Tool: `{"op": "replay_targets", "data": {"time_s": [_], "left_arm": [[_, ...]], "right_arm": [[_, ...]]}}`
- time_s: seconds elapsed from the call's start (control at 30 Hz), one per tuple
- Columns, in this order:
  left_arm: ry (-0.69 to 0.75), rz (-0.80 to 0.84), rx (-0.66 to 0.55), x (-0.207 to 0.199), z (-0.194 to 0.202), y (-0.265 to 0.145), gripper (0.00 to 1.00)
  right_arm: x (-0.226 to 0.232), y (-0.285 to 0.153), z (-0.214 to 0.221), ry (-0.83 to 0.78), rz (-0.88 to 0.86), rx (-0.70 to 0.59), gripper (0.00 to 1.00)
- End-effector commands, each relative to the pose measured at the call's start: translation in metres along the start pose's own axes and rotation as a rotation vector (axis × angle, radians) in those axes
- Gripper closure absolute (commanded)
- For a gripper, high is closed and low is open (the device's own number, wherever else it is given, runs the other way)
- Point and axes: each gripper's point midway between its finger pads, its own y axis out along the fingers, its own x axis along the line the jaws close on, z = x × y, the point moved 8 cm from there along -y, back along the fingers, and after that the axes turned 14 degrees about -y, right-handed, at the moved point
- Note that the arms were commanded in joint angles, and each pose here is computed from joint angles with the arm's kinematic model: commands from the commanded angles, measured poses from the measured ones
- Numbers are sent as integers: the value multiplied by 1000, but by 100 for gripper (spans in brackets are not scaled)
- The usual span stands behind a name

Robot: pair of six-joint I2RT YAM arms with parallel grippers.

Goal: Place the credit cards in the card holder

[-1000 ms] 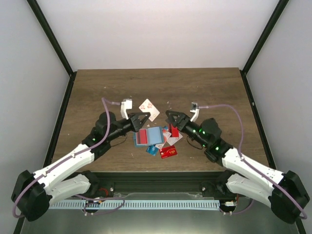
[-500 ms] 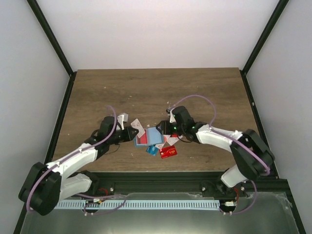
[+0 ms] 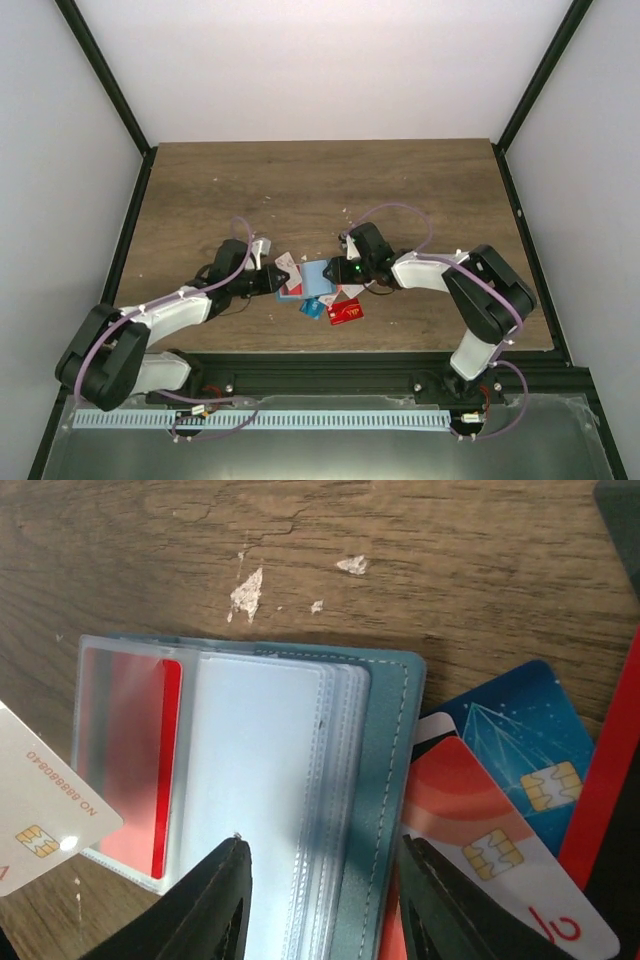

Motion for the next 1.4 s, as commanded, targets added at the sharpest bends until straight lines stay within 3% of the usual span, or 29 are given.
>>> {"op": "replay_targets", "data": {"time_s": [0.0, 0.87, 1.37], "left_arm": [[12, 32, 12, 2, 0, 7, 96], [-46, 45, 72, 20, 7, 27, 96], [-226, 15, 172, 36, 21, 38, 96]], "right_arm": [[-2, 3, -11, -8, -19, -29, 58], [-12, 14, 23, 60, -49, 53, 64], [-16, 18, 33, 94, -54, 82, 64]]}}
